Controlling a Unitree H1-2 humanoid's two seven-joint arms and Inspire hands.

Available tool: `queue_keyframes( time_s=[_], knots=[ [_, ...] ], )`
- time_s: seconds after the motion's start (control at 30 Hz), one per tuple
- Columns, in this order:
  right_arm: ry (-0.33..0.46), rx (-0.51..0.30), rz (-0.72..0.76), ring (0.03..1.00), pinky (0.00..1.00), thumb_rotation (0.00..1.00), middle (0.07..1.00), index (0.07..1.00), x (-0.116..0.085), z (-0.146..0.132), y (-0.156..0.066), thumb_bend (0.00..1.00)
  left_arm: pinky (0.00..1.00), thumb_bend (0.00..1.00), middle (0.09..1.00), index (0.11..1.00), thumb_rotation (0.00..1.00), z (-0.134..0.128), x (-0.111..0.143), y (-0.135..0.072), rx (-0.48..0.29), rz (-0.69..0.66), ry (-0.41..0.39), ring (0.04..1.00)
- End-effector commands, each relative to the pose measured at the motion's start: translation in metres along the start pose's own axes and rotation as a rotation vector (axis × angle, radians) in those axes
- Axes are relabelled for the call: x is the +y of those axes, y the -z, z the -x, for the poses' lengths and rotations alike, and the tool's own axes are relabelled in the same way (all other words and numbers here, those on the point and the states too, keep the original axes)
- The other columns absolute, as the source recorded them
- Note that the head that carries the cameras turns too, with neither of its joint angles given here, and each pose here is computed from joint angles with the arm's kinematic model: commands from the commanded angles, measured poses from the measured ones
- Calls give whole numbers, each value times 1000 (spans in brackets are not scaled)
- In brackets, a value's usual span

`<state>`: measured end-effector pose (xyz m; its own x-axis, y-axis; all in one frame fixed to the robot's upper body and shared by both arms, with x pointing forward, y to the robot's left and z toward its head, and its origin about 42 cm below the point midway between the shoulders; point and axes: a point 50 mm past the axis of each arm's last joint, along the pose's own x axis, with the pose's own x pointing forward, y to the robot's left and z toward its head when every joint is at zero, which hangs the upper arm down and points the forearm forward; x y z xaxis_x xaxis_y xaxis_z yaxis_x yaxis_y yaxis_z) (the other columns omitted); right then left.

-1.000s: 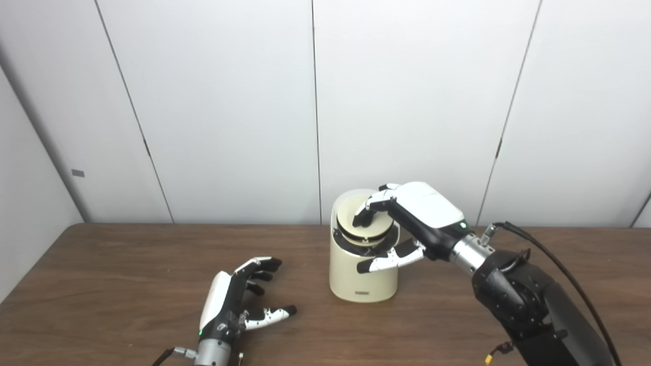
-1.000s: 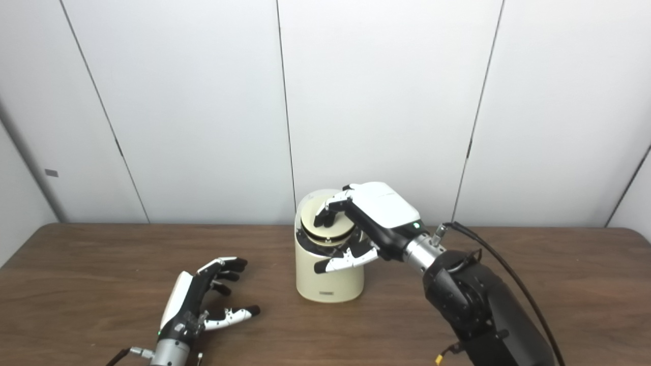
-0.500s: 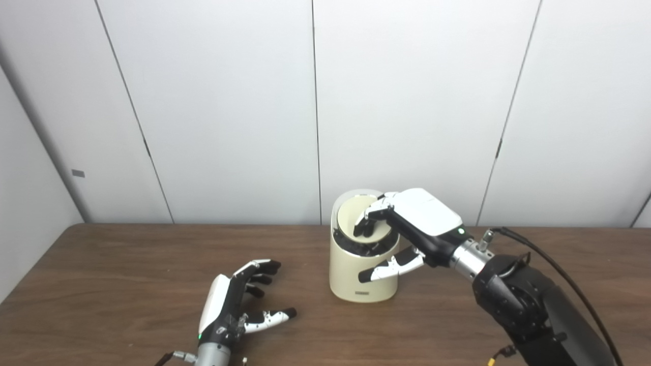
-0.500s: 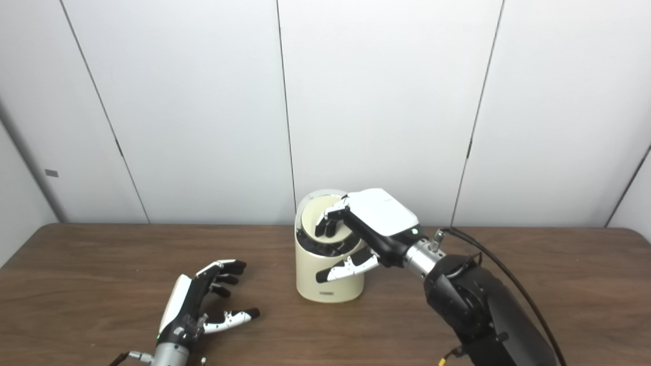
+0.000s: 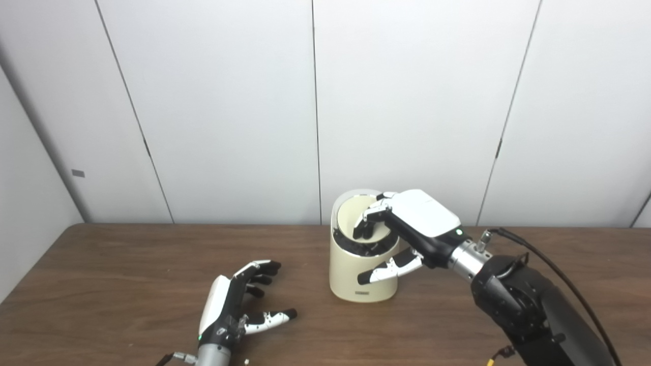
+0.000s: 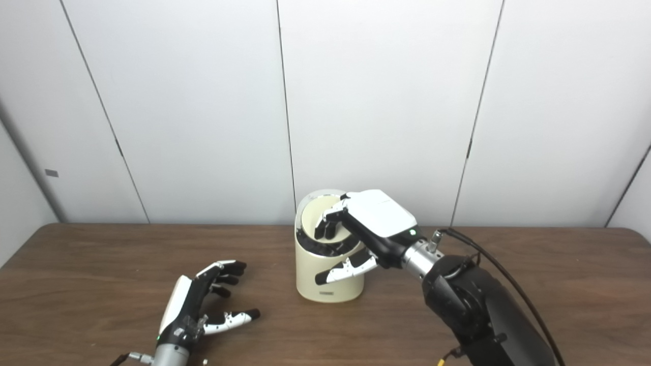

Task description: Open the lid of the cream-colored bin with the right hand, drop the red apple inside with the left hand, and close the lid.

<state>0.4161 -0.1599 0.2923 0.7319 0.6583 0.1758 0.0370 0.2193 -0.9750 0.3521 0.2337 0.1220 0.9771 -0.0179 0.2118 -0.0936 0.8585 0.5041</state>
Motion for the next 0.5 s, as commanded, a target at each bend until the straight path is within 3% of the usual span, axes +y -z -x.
queue_keyframes(
  time_s=[0.0, 0.2, 0.47],
  knots=[
    [-36, 0, 55, 783, 896, 545, 582, 599, -10, -1, 0, 620, 585, 759, 723, 723, 0, -3, 5, -8, -38, -10, -8, 687],
    [-127, -7, 159, 775, 880, 609, 591, 601, -9, -2, -2, 647, 570, 757, 725, 721, 0, -3, 5, -8, -41, -9, -10, 685],
    [-172, -6, 151, 765, 911, 588, 582, 599, -7, -1, -6, 670, 576, 757, 719, 717, 0, -2, 7, -9, -45, -13, -10, 681]
  ],
)
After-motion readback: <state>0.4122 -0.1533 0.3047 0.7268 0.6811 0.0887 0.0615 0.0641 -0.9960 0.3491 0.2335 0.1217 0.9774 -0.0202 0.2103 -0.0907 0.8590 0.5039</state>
